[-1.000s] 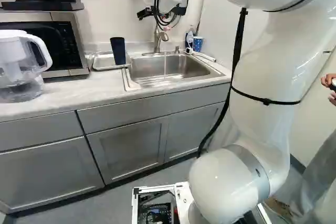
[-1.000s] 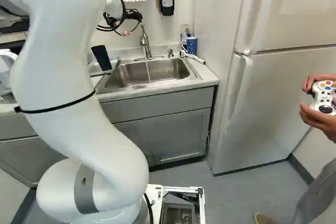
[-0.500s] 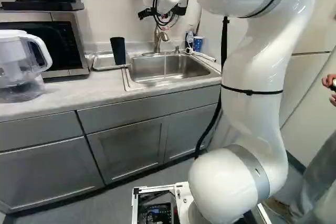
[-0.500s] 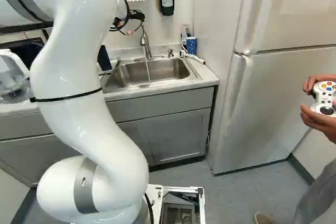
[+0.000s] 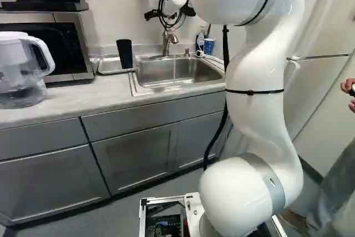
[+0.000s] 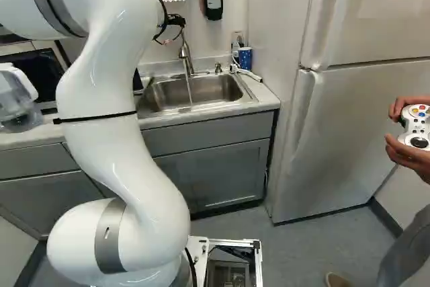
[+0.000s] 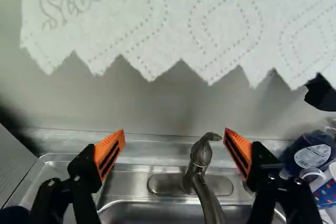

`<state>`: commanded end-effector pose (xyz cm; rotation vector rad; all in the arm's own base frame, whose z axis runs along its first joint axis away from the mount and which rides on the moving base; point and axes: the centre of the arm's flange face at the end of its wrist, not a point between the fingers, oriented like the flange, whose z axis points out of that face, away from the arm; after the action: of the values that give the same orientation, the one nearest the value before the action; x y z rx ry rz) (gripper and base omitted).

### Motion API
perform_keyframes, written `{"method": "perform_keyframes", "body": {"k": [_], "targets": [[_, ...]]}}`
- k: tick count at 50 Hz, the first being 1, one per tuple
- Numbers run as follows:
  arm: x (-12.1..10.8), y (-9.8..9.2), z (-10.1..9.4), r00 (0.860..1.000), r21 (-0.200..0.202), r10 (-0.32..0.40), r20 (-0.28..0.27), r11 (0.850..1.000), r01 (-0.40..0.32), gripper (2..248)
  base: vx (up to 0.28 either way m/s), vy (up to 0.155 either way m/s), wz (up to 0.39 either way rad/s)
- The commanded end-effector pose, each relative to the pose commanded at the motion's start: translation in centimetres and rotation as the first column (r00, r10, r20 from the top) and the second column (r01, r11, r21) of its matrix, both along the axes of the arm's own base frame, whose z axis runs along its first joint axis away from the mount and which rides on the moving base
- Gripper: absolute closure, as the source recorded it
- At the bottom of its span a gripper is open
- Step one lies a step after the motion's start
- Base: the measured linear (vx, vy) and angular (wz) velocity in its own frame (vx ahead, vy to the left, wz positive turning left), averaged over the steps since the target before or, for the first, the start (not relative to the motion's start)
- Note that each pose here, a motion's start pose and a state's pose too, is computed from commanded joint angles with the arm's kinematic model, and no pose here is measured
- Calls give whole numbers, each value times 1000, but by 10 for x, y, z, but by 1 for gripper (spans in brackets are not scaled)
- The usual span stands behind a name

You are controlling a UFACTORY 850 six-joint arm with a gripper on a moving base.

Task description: Rinse the cup and place it in the tray

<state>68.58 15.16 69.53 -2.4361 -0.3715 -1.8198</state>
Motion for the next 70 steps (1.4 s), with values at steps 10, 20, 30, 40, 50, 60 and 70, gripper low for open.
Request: {"method": "perform_keyframes", "body": {"k": [10, 20, 30, 40, 50, 60, 70], "targets": [[3, 0, 0, 1000, 0, -1, 2, 1000, 1, 3, 0, 0, 0], [9, 0, -1, 1000, 1, -2, 5, 1000, 2, 3, 0, 0, 0], [9, 0, -1, 1000, 1, -2, 5, 1000, 2, 3, 0, 0, 0], [12, 2, -2, 1000, 2, -1, 7, 1000, 1, 3, 0, 0, 0], [18, 2, -3, 1000, 2, -3, 11, 1000, 2, 3, 0, 0, 0], [24, 2, -4, 1000, 3, -4, 15, 1000, 4, 3, 0, 0, 0], [24, 2, -4, 1000, 3, -4, 15, 1000, 4, 3, 0, 0, 0]]}}
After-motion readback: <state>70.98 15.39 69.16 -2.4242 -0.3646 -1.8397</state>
